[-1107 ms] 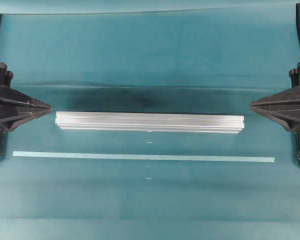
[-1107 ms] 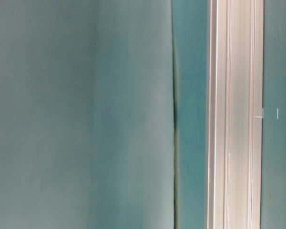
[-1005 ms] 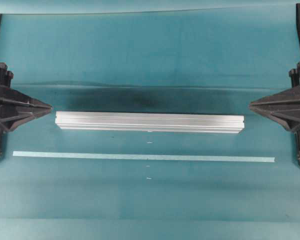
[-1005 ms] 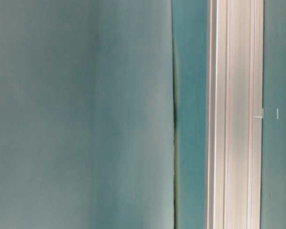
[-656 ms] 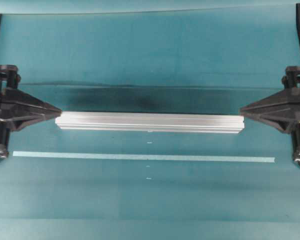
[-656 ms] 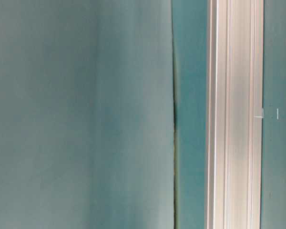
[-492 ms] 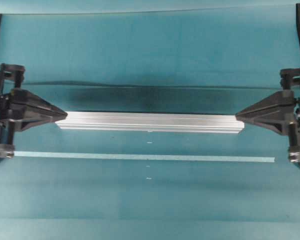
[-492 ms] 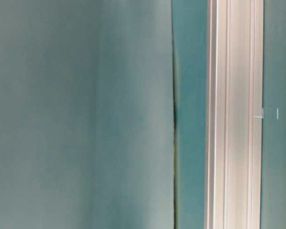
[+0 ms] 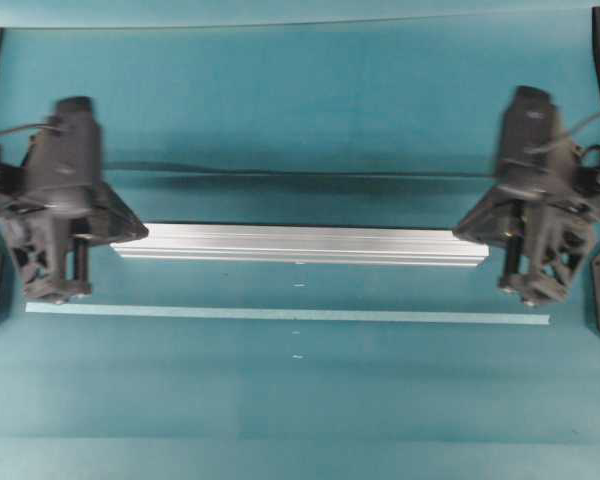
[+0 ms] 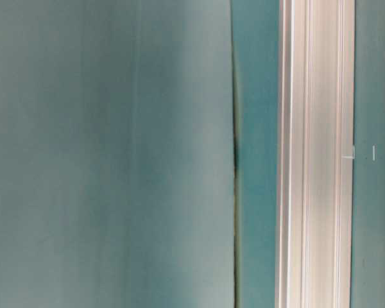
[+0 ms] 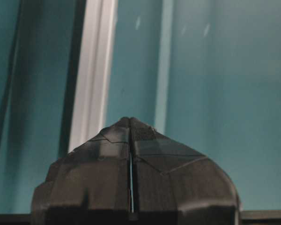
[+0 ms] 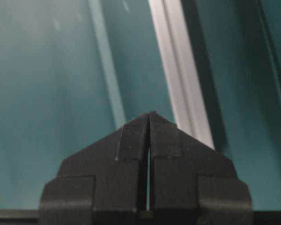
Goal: Lift the metal rail with both hands and move it towards you.
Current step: 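Move both grippers inward over the two ends of the silver rail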
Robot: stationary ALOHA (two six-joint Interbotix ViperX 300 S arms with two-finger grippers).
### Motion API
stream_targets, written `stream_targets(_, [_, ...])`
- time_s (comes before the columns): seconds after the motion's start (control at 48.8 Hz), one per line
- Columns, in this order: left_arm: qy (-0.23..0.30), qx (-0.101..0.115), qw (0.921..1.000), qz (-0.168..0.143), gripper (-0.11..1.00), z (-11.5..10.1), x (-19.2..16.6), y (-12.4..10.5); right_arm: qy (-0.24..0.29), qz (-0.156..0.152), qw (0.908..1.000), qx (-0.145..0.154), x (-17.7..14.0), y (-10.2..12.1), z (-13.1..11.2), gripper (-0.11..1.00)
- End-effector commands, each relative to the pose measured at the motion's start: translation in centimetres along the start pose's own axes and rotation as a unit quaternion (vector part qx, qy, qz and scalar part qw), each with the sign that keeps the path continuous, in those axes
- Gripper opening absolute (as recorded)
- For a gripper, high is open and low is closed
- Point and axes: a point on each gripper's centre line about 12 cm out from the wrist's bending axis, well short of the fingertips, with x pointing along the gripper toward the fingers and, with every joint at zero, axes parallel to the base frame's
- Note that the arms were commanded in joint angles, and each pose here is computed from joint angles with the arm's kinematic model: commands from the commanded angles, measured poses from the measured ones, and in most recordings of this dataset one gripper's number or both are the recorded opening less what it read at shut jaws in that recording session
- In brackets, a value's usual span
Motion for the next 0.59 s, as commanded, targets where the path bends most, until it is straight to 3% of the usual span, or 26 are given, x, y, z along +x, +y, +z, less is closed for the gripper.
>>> stream_targets(0.0, [0.013,0.009,0.9999,0.007,-0.05,1.1,0.2,0.4,0.027,-0.012,0.9995,-0.003,0.5,-0.3,1.0,0.01])
stream_targets(0.39, [0.076,0.068,0.9947,0.015,-0.06,2.8,2.3,1.5,0.137,-0.027,0.9872,-0.078,2.7,-1.0,2.6,0.0])
stream_targets(0.574, [0.081,0.071,0.9941,0.014,-0.06,2.8,2.6,1.6,0.141,-0.026,0.986,-0.086,3.1,-1.0,2.6,0.03])
